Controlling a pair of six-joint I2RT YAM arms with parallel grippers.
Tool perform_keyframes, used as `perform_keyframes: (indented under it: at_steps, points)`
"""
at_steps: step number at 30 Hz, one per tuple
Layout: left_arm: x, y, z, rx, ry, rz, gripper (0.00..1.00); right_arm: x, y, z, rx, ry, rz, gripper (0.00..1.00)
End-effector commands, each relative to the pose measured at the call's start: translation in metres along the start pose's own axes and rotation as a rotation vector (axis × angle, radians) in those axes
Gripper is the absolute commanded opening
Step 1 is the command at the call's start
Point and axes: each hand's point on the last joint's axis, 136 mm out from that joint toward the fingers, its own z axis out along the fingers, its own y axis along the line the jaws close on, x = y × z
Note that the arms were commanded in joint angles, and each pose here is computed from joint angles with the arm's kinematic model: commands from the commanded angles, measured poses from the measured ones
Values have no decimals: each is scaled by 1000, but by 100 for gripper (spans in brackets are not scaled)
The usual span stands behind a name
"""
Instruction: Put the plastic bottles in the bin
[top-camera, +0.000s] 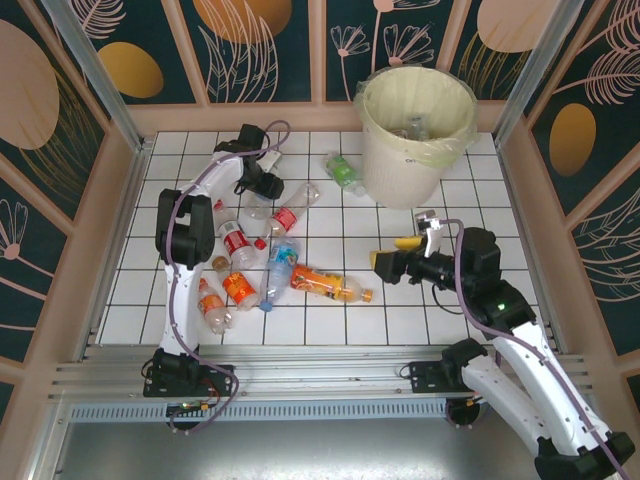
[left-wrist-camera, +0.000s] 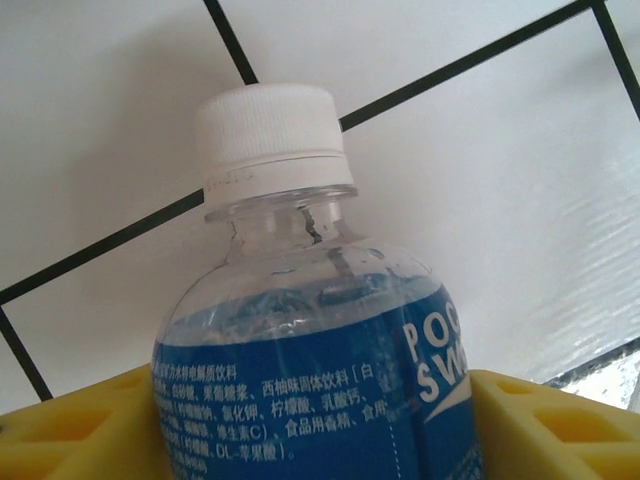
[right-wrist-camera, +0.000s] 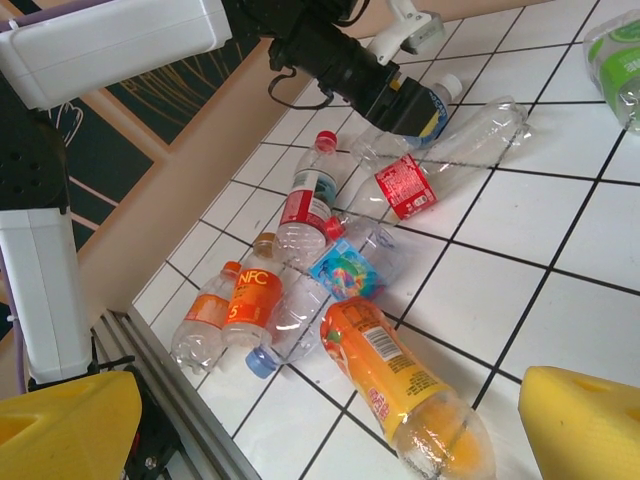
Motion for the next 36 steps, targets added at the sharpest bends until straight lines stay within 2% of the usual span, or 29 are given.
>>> perform_keyframes:
  at_steps: [1, 12, 21, 26, 36]
  points:
    - [1, 2, -2, -1, 12, -29, 62, 2, -1, -3, 13, -1, 12, 98]
    - [-93, -19, -106, 123, -376, -194, 62, -24, 16, -30, 1, -167, -69, 98]
    - [-144, -53, -208, 398, -704, -345, 62, -53, 33, -77, 16, -430, -145, 99]
    - [-161, -80, -262, 544, -824, -329, 62, -58, 37, -101, 37, -529, -174, 99]
    - [-197, -145, -333, 606, -1009, -239, 63, -54, 38, -117, 56, -590, -204, 99]
